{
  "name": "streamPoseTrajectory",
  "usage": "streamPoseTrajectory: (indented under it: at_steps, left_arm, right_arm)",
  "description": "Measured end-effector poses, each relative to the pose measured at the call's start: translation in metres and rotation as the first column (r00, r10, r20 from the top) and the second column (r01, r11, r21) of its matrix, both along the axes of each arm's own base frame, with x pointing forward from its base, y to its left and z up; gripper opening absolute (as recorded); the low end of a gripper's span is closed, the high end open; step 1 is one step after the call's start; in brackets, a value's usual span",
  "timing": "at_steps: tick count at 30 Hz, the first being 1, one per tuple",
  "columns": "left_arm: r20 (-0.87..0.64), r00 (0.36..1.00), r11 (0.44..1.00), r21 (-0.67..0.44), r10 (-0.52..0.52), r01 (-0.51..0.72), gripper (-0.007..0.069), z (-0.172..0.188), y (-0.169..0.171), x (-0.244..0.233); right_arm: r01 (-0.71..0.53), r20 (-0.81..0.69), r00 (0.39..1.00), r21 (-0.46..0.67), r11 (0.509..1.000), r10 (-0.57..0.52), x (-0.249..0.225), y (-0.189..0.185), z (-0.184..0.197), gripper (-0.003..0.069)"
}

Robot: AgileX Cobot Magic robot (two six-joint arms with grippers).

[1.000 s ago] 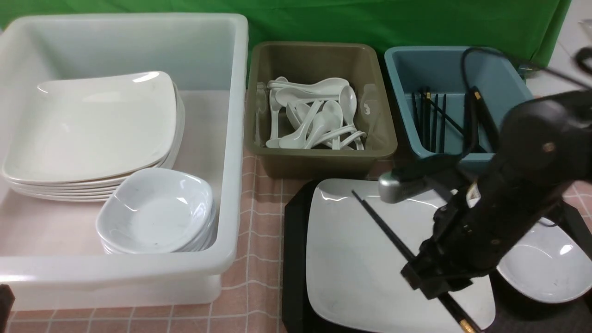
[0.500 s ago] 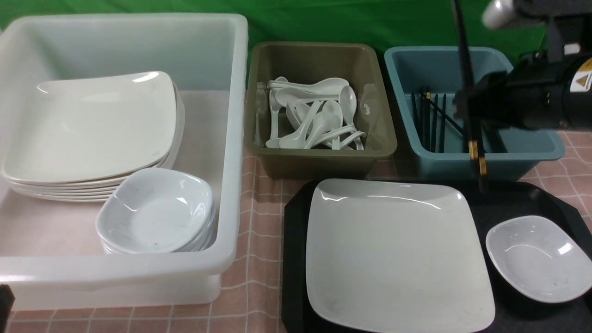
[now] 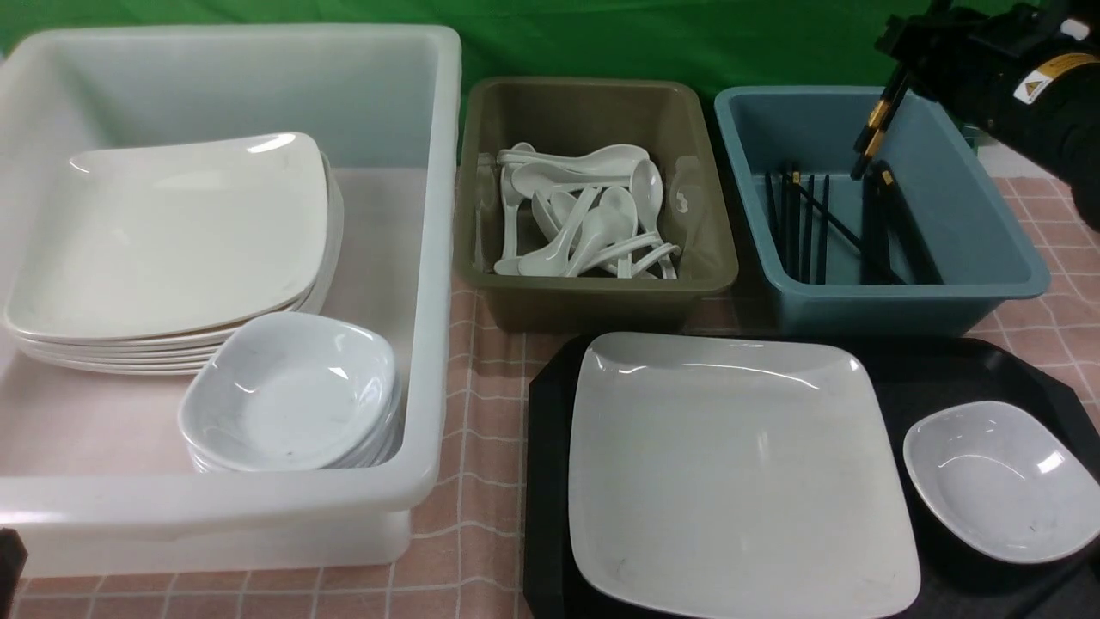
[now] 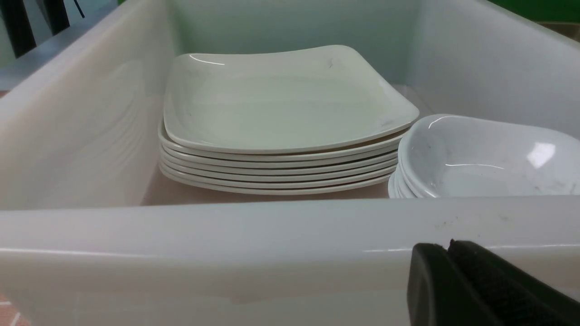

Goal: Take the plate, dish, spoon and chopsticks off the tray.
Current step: Use the right arm to put the chopsticks into the small storage box on the right

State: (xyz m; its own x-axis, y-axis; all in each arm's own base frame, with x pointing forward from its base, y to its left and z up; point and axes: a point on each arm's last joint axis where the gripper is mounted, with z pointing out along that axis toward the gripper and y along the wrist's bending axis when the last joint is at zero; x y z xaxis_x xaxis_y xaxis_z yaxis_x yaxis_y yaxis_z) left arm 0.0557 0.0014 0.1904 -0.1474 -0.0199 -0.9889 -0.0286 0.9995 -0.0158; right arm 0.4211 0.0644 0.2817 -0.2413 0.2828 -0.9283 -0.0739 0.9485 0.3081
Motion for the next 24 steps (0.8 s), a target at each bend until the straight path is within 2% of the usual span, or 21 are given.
streamPoseTrajectory:
  at_steps: [4, 6, 11, 13, 16, 20, 24]
  left_arm:
    - [0.000, 1.000, 1.000, 0.000, 0.000, 0.000, 0.0020, 0.000, 0.000, 0.000]
    - [0.000, 1.000, 1.000, 0.001, 0.000, 0.000, 0.0020, 0.000, 0.000, 0.000]
    - [0.000, 1.000, 1.000, -0.001, 0.000, 0.000, 0.0020, 0.000, 0.000, 0.000]
    - [0.000, 1.000, 1.000, -0.001, 0.000, 0.000, 0.0020, 0.000, 0.000, 0.000]
    - [0.000, 1.000, 1.000, -0.001, 0.000, 0.000, 0.0020, 0.000, 0.000, 0.000]
    - [0.000, 1.000, 1.000, -0.001, 0.000, 0.000, 0.0020, 0.000, 0.000, 0.000]
    - [0.000, 1.000, 1.000, -0.001, 0.000, 0.000, 0.0020, 0.000, 0.000, 0.000]
  right_arm:
    - [-0.006, -0.025, 1.000, -0.029, 1.000, 0.005, 0.019, 0.003, -0.021, 0.0174]
    - [-0.008, -0.062, 0.998, -0.039, 0.999, 0.006, 0.026, 0.004, -0.038, 0.0218]
    - [-0.013, -0.209, 0.978, -0.047, 0.999, 0.003, 0.027, 0.004, -0.065, 0.0412]
    - [-0.002, -0.292, 0.956, -0.026, 1.000, -0.005, 0.022, 0.004, -0.068, 0.0448]
    - [0.011, -0.339, 0.941, -0.004, 1.000, -0.012, 0.017, 0.003, -0.063, 0.0447]
    - [0.015, -0.341, 0.940, 0.006, 1.000, -0.012, -0.004, 0.000, -0.018, 0.0321]
    - [0.007, -0.301, 0.954, 0.007, 1.000, -0.004, -0.042, -0.005, 0.046, 0.0118]
